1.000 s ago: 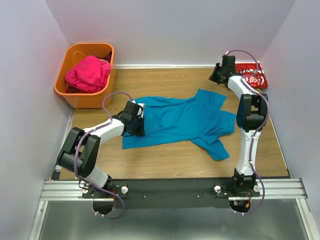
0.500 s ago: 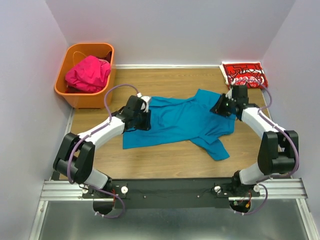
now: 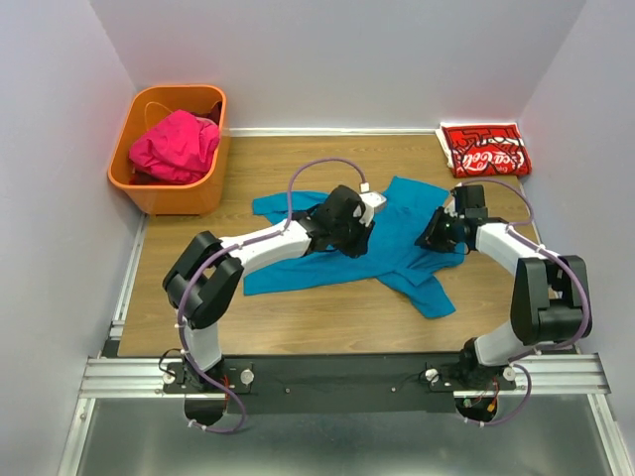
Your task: Fold and stack the t-shirts
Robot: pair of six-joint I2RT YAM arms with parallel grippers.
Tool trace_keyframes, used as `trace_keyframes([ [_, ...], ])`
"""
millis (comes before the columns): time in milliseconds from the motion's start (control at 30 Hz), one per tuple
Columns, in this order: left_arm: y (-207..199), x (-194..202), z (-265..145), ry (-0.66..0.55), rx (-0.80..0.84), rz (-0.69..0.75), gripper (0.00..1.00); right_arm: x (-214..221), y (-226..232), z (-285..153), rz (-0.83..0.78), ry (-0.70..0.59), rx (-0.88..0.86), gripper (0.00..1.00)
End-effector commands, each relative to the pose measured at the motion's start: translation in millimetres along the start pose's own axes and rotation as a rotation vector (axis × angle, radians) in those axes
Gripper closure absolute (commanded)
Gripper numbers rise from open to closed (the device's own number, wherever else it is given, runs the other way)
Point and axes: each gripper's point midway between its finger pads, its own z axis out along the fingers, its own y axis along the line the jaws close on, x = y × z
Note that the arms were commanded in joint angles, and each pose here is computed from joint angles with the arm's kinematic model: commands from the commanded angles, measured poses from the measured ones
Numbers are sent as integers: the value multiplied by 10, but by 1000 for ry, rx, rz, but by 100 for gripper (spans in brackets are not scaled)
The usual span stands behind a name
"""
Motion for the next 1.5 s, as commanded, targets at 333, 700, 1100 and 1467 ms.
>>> trace_keyframes([
  [333, 83, 850, 80, 186, -13, -8, 78, -55, -114, 172, -5, 0, 52, 69],
  [700, 230, 1491, 2, 360, -112, -124, 84, -73, -272, 476, 9, 11, 102, 70],
  [1100, 143, 1965, -355, 462, -116, -222, 88, -792, -221, 1211, 1, -39, 126, 71],
  [1467, 64, 2024, -586, 461, -106, -273, 88, -1766, -93, 1394, -79, -205, 133, 70],
])
